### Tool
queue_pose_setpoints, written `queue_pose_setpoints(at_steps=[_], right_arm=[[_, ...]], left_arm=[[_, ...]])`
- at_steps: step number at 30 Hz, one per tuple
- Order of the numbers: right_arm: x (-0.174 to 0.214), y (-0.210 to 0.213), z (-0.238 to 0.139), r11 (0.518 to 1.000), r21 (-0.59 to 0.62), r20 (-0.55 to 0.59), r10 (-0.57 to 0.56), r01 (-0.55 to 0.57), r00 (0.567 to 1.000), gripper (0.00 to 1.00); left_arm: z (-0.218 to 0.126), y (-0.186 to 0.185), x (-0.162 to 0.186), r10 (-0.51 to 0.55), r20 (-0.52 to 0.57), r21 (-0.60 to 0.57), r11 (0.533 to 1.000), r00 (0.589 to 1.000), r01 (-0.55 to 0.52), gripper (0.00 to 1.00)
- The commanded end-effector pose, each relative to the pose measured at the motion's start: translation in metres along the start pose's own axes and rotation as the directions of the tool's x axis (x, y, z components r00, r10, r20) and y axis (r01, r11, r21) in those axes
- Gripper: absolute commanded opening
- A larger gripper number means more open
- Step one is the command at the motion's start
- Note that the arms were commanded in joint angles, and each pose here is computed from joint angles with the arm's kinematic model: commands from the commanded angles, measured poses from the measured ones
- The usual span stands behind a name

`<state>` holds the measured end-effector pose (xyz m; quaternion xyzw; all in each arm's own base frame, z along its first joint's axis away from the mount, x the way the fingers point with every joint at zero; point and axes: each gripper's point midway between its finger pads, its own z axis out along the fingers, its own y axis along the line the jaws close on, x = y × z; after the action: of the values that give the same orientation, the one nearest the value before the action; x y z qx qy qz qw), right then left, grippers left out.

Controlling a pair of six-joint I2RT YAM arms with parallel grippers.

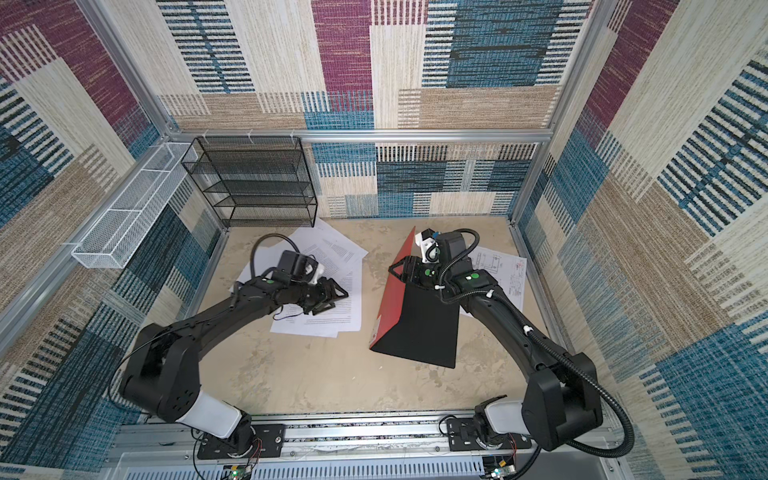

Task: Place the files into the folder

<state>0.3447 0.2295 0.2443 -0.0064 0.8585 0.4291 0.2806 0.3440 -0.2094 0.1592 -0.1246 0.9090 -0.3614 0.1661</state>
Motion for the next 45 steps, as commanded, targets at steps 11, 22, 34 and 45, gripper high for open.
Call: queue_pose_setpoints(at_steps=[11, 22, 34, 45], right_arm=[[-0.037, 0.057, 0.084, 0.994, -0.051, 0.054, -0.094, 0.096, 0.994, 0.91], [0.047, -0.108, 0.003, 0.937, 0.335, 0.039, 0.09, -0.098, 0.995, 1.0], [0.082, -0.188, -0.024, 0.861, 0.468, 0.093, 0.177, -0.2, 0.98, 1.0], [0.062, -0.239, 0.001, 0.829, 0.508, 0.103, 0.211, -0.234, 0.972, 1.0]], left_arm=[[-0.162, 0.011, -0.057, 0.074, 0.383, -0.179, 0.984, 0.921, -0.005, 0.76], [-0.012, -0.01, 0.001, 0.252, -0.091, -0.145, 0.954, 0.964, -0.263, 0.73], [0.101, 0.025, 0.084, 0.291, -0.422, -0.173, 0.904, 0.859, -0.391, 0.7], [0.111, 0.048, 0.154, 0.288, -0.544, -0.162, 0.886, 0.788, -0.435, 0.7]])
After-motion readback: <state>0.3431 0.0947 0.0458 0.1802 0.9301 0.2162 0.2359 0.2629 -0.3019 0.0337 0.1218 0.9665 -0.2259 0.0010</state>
